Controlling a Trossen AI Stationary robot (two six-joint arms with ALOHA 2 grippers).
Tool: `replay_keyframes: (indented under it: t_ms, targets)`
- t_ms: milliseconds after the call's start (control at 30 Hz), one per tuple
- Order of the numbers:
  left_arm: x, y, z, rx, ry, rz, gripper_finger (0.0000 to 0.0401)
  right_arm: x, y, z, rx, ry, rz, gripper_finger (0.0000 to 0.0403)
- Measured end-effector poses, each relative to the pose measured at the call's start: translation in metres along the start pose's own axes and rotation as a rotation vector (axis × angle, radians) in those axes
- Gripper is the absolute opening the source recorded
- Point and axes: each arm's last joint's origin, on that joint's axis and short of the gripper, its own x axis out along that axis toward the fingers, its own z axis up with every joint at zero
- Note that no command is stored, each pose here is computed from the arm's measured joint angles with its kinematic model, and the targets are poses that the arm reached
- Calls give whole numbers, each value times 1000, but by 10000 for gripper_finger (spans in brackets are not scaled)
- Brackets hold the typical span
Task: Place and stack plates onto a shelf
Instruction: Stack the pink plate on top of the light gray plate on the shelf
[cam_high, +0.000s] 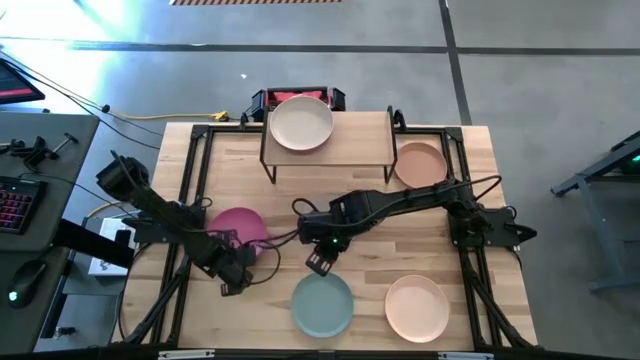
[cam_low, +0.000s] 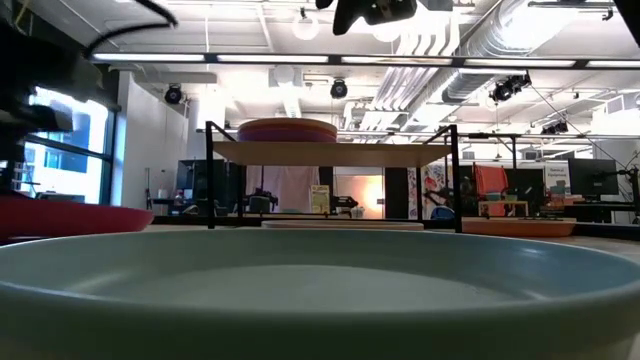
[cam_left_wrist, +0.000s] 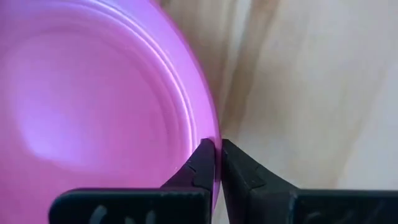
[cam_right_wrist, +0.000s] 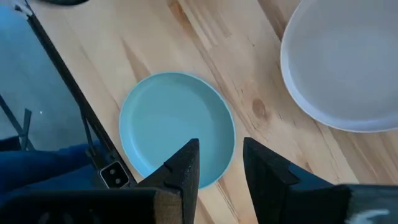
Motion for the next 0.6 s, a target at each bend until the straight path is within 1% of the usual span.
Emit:
replay_keyframes:
  t_ms: [67,267,600]
  targets:
    - [-7,-4,-2,42,2,12,1,-1,-3,4,14,-5,-3,103]
    - [-33,-18,-3,213,-25,43,1,-3,-17,20,116,-51,-15,103]
    - [-73,-27,6,469,-109,110,0,-10,-41,56,192,-169,51,103]
